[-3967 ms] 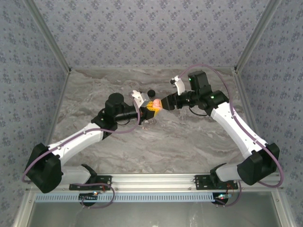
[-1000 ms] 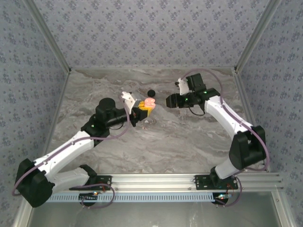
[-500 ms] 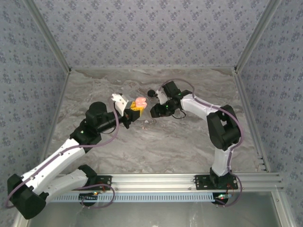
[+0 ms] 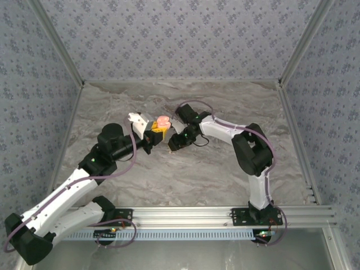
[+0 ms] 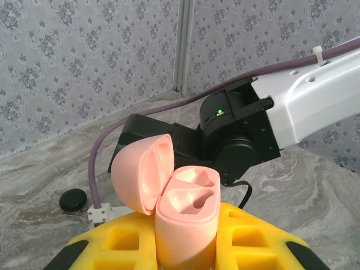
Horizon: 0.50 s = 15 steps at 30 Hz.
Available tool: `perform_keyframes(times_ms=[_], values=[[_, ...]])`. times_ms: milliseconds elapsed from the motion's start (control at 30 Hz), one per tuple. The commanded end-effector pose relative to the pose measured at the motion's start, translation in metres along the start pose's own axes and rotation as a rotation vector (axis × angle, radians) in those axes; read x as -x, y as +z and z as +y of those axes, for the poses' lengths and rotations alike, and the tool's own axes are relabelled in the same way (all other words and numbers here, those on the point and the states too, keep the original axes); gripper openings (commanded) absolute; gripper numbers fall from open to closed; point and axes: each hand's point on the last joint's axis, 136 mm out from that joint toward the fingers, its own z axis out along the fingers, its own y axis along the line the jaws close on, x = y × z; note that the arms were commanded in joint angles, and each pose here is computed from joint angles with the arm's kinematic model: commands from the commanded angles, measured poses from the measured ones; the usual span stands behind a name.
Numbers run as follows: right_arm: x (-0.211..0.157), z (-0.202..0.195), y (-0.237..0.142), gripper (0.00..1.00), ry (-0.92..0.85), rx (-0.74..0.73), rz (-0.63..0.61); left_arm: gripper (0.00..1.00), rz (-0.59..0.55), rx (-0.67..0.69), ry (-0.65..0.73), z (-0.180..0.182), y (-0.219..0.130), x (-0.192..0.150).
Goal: Insert wireless bluetooth earbuds into charging case
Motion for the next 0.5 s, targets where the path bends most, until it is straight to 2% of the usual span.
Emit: perform_keyframes(times_ms=[0, 467], values=[[-0.003, -0.003, 0.008, 0.40, -0.035, -0.038, 0.038, 0.16, -0.033, 0.010, 0.013, 0.001, -0.006, 0.009], [-0.011, -0.009, 0.025, 0.40, -0.064, -0.113, 0.112, 0.17, -0.023, 0.012, 0.012, 0.001, -0.005, 0.005]])
